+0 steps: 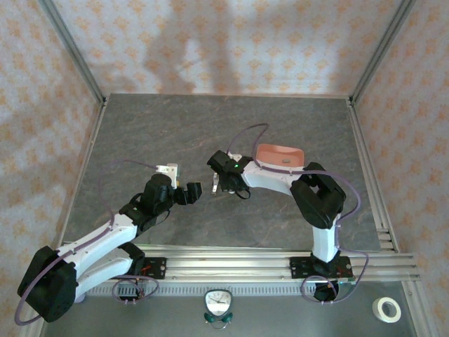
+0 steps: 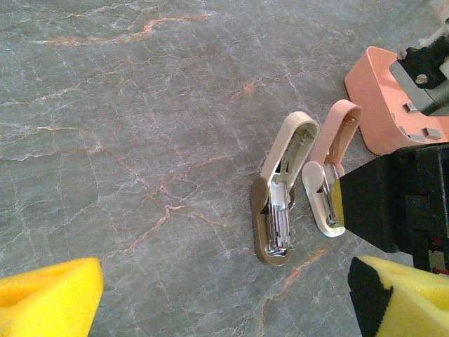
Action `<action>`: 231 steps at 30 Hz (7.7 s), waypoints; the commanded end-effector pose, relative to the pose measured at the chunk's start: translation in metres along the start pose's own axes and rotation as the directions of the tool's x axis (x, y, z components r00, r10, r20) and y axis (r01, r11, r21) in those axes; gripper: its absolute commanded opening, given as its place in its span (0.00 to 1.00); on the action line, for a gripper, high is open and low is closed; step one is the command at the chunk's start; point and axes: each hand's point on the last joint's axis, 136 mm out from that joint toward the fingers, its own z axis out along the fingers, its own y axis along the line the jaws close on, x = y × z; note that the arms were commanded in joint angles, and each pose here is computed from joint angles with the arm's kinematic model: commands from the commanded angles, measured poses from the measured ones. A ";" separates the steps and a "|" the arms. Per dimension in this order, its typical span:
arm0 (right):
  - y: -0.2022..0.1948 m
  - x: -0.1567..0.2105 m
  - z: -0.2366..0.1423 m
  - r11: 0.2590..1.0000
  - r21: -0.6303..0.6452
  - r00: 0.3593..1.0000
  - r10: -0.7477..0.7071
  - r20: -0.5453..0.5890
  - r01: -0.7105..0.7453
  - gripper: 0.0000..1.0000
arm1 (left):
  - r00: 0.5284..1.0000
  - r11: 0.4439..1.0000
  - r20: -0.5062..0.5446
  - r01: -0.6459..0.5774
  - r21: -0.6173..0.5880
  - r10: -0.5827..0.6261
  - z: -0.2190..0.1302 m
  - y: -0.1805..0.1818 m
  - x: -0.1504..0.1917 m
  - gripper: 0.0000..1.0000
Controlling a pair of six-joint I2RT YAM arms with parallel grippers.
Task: Load the staples into the stapler
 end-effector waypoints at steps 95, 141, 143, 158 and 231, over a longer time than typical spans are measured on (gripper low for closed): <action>0.001 -0.016 -0.003 0.767 -0.516 0.922 0.355 -0.154 -0.382 0.11 | 0.990 0.990 0.017 0.138 0.008 -0.138 0.045 -0.014 -0.028 0.84; -0.037 0.064 -0.032 0.801 -0.488 0.927 0.214 -0.308 -0.347 0.11 | 0.998 0.991 0.024 0.054 0.123 -0.058 0.024 -0.032 -0.028 0.84; -0.039 0.069 -0.030 0.810 -0.475 0.924 0.204 -0.323 -0.345 0.11 | 0.998 0.991 0.026 0.055 0.123 -0.059 0.022 -0.031 -0.027 0.84; -0.065 0.094 -0.014 0.879 -0.343 0.903 0.189 -0.386 -0.331 0.12 | 0.998 0.991 0.040 0.046 0.123 -0.051 0.017 -0.026 -0.020 0.84; -0.065 0.080 -0.021 0.974 0.188 0.903 0.191 -0.385 -0.126 0.26 | 0.994 0.991 0.003 -0.108 0.080 0.108 0.014 -0.006 0.013 0.88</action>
